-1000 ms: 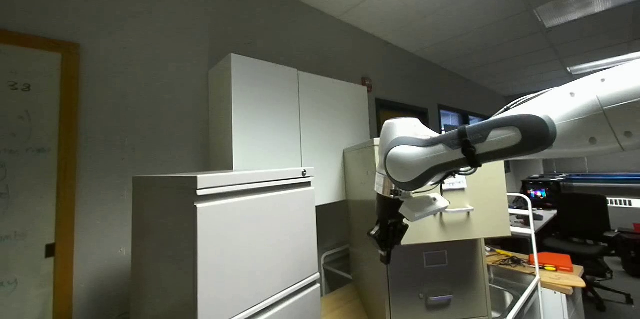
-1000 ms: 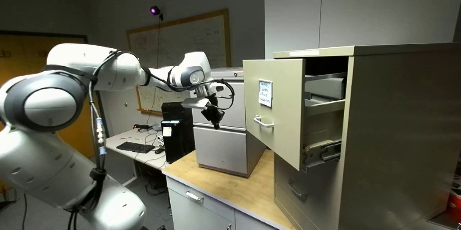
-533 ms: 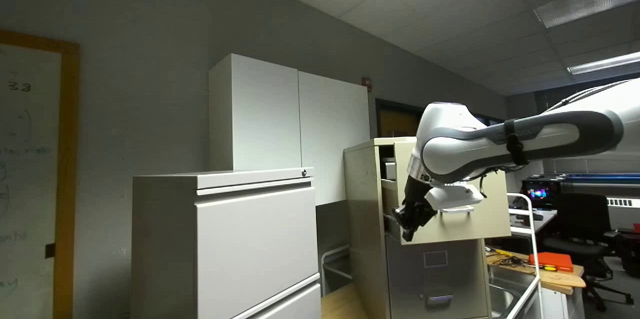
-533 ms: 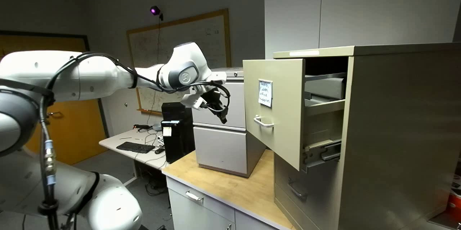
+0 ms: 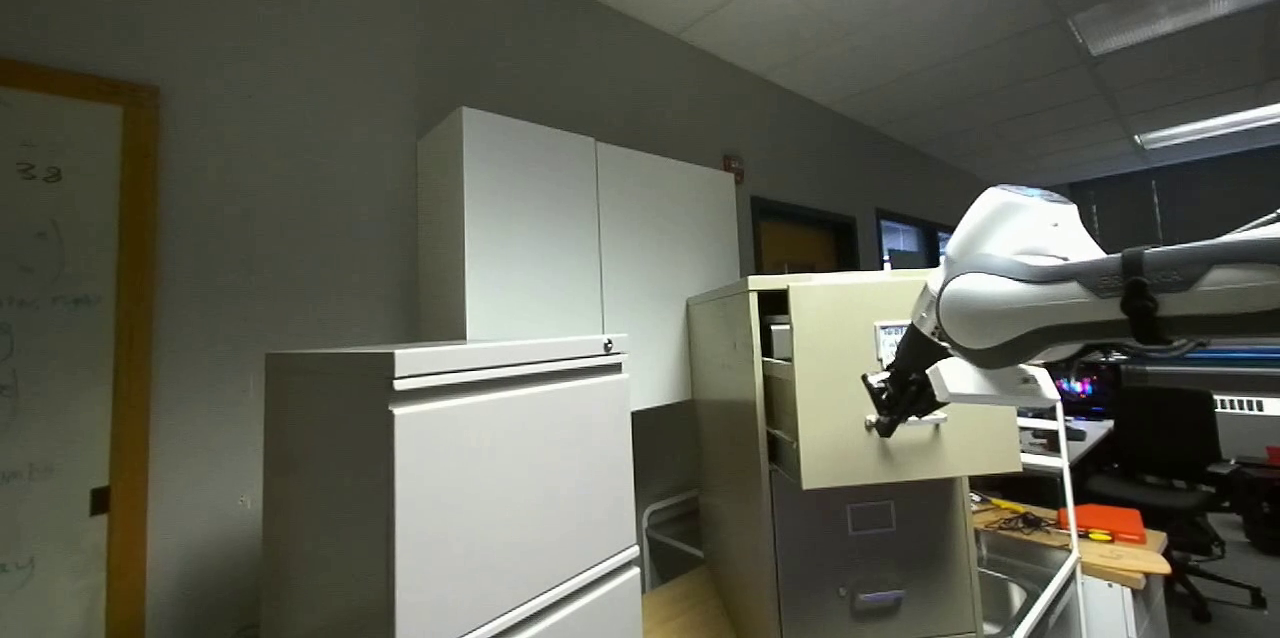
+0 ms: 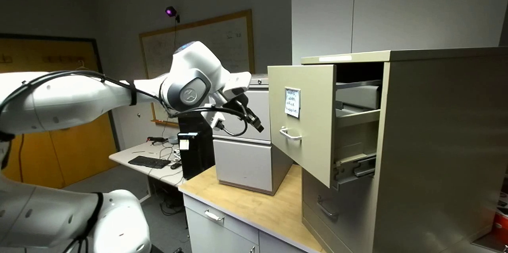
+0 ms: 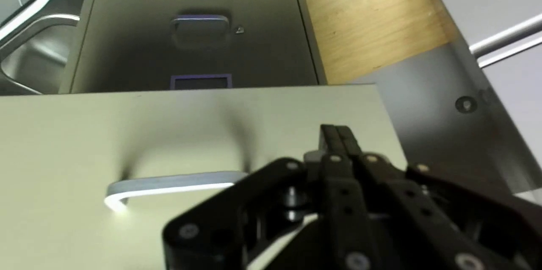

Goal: Close the upper drawer

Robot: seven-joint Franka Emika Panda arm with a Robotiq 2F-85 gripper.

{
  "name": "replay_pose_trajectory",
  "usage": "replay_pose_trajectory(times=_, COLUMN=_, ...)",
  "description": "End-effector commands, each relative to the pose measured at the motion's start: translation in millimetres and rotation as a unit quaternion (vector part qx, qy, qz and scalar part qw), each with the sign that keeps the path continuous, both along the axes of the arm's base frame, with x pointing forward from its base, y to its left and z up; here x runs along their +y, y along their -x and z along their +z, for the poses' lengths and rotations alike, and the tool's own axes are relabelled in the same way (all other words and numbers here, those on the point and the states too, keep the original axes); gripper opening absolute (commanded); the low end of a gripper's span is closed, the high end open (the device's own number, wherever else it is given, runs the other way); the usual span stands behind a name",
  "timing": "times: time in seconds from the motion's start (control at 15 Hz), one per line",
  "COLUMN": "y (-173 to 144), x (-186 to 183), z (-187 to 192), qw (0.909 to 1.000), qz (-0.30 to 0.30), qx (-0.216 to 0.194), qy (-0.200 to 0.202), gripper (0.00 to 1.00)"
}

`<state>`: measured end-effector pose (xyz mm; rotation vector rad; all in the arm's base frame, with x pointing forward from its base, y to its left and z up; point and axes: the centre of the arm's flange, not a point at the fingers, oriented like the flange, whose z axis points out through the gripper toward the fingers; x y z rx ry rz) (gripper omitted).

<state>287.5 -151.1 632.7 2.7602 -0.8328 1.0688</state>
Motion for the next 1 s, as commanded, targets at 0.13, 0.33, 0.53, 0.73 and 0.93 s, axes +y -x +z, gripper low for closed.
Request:
replay_pose_trajectory(times=0.13, y=58, x=-30, z=-5, qw=0.9907, qz=-0.098, qx=-0.094, qy=-0.007, gripper=0.0)
replay_pose_trajectory(times=0.33, y=73, x=-50, z=-9, qw=0.9786, qz=-0.143, qx=-0.147, qy=-0.019, gripper=0.0)
replay_pose_trajectory(times=0.53, y=79, x=-66, z=-13, qw=0.9663, qz=-0.172, qx=-0.19, qy=-0.024, gripper=0.0)
replay_pose_trajectory(times=0.73, y=84, x=-81, z=-13, qw=0.9548, qz=-0.195, qx=-0.223, qy=-0.018, gripper=0.0)
replay_pose_trajectory(times=0.93, y=89, x=-92, z=-5, qw=0.9426, qz=-0.205, qx=-0.263, qy=-0.007, gripper=0.0)
